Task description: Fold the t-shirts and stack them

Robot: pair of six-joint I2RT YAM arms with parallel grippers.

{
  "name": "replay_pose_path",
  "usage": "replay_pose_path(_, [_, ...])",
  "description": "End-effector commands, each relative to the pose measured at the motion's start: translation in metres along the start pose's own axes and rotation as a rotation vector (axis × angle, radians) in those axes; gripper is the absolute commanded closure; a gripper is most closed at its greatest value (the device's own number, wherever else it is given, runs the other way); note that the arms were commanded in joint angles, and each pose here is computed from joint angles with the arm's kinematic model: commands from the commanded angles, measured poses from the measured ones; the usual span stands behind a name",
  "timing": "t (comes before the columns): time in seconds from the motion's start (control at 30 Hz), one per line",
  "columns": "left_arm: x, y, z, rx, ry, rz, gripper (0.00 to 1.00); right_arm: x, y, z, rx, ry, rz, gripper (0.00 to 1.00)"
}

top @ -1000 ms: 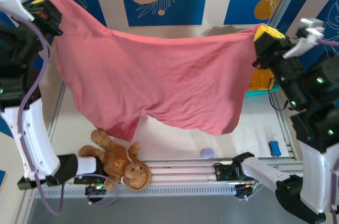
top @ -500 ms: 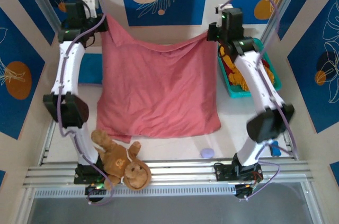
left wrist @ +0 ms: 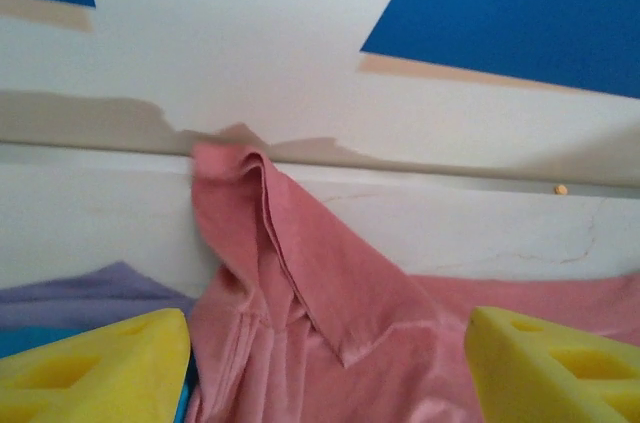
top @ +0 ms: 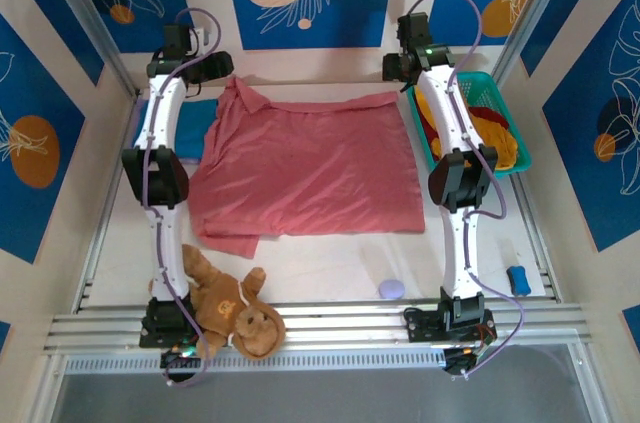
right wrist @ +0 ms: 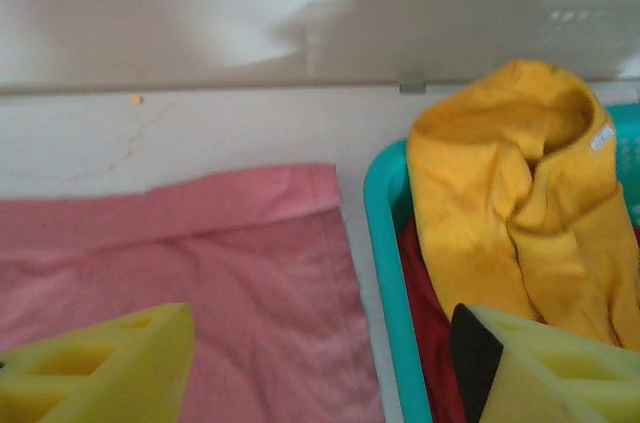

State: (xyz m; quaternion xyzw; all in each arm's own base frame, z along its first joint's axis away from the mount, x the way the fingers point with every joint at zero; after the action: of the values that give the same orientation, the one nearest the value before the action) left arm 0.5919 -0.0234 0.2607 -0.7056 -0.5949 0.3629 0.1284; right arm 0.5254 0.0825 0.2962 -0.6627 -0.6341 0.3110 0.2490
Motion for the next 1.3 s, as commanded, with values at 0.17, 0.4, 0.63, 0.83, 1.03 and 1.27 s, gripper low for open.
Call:
replay_pose_path(0.17, [-0.005, -0.082, 0.020, 0.115, -0.049, -0.032, 0.24, 0.011, -0.108, 0.050, 0.073, 0.038, -0.100, 0.31])
replay_pose_path(0.4, [-0.001, -0.120, 0.085, 0.264, -0.101, -0.064, 0.23, 0.018, -0.137, 0.133, 0.235, 0.132, -0.166, 0.34])
replay_pose_path(0.63, [0.008, -0.157, 0.159, 0.431, -0.125, -0.114, 0.22, 0.015, -0.139, 0.220, 0.435, 0.216, -0.130, 0.37])
replay_pose_path(0.83, [0.016, -0.180, 0.207, 0.510, -0.145, -0.137, 0.22, 0.005, -0.127, 0.280, 0.547, 0.326, -0.074, 0.40])
replay_pose_path(1.03, [0.024, -0.183, 0.236, 0.545, -0.159, -0.163, 0.22, -0.010, -0.097, 0.319, 0.561, 0.462, 0.007, 0.45])
replay_pose_path(1.27, [0.033, -0.175, 0.255, 0.551, -0.188, -0.155, 0.23, -0.025, -0.073, 0.339, 0.536, 0.535, 0.093, 0.57])
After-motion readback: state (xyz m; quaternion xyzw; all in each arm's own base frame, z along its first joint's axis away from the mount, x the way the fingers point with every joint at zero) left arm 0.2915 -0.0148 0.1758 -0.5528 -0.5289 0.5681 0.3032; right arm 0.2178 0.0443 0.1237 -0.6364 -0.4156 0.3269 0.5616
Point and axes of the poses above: each hand's point on the last joint's axis, 136 mm out from that joint toward the fingers, its own y axis out along the fingers, its own x axis along the line the jaws close on, z = x × y, the point moved 7 cm from there along -y, back along the fingers, and after that the axes turned 3 degrees about -y, right-handed, at the moved point
